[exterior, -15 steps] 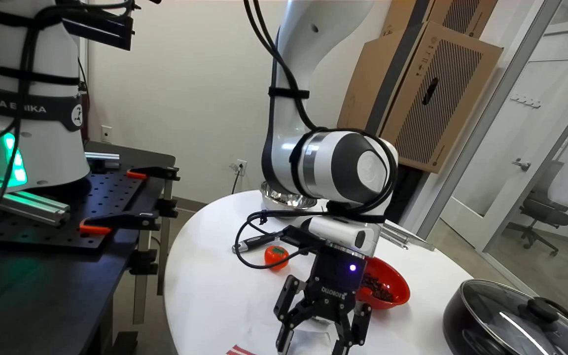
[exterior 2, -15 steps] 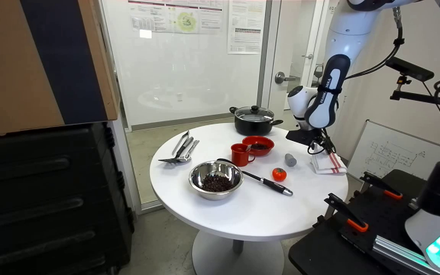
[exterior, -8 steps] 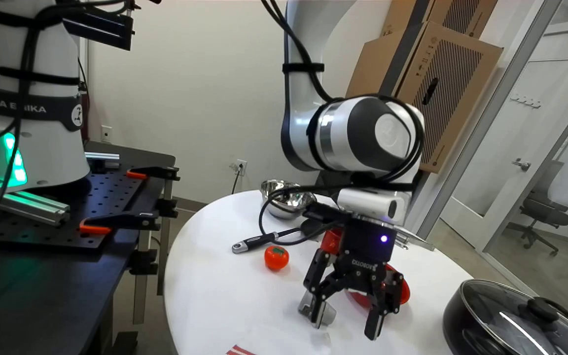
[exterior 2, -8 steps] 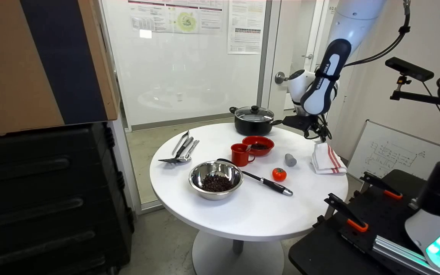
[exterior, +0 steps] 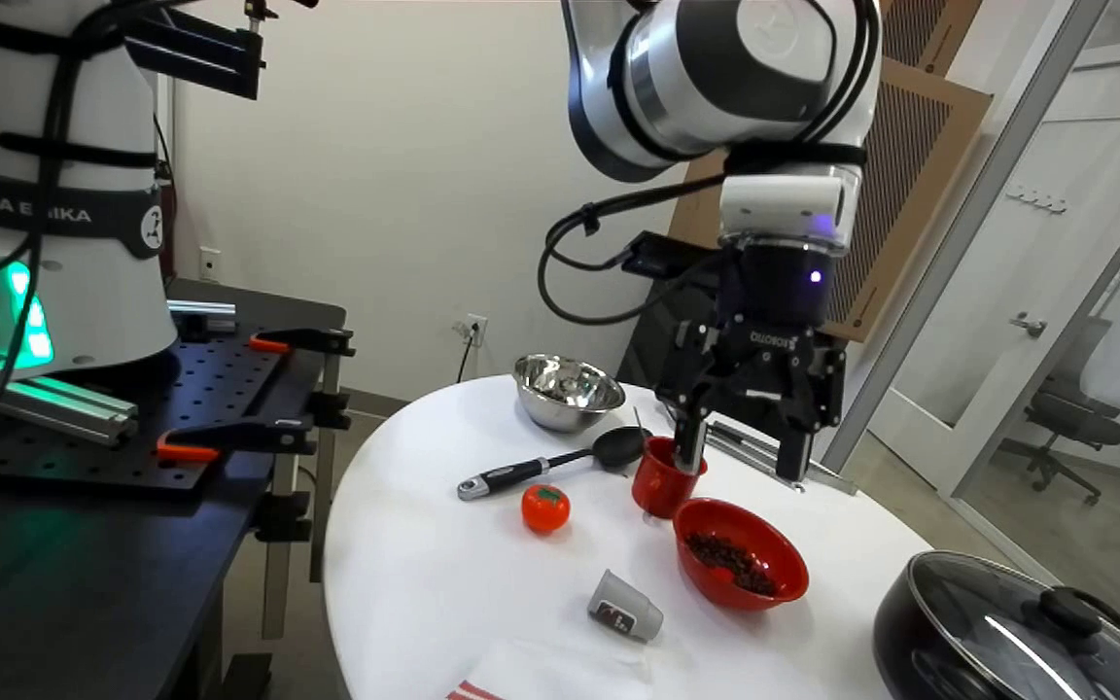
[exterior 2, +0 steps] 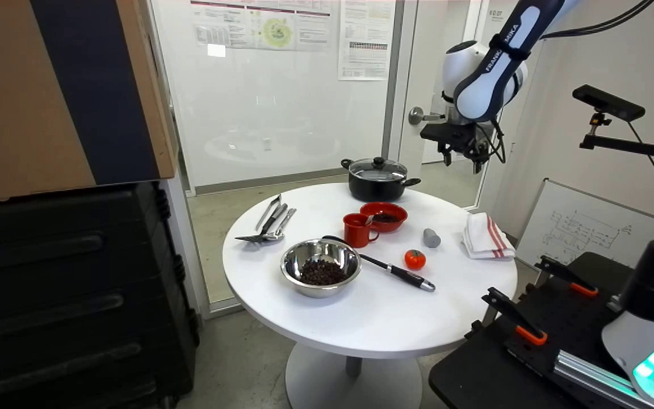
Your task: Move the towel to the right side of the table
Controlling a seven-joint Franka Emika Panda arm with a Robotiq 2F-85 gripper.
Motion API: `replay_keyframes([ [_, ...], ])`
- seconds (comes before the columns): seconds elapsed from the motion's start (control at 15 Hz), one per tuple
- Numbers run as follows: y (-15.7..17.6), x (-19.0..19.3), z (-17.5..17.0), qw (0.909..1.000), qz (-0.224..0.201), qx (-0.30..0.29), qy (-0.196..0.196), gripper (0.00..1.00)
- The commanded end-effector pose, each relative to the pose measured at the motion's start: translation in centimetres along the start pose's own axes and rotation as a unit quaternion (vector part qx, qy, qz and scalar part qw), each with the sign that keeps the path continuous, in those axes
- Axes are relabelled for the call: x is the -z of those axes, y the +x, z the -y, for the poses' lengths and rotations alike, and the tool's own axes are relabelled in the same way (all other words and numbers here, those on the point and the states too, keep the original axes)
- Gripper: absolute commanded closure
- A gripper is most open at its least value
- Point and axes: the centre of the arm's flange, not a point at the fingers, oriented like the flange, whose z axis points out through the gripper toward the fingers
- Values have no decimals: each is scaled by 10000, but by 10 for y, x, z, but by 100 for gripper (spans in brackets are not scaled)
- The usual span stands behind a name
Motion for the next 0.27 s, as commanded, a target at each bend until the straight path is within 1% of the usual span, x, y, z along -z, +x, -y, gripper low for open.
replay_keyframes([
  [0.0, -1, 5, -3, 10000, 16, 20, 26, 0],
  [0.2, -3, 5, -8, 10000, 47, 36, 13, 0],
])
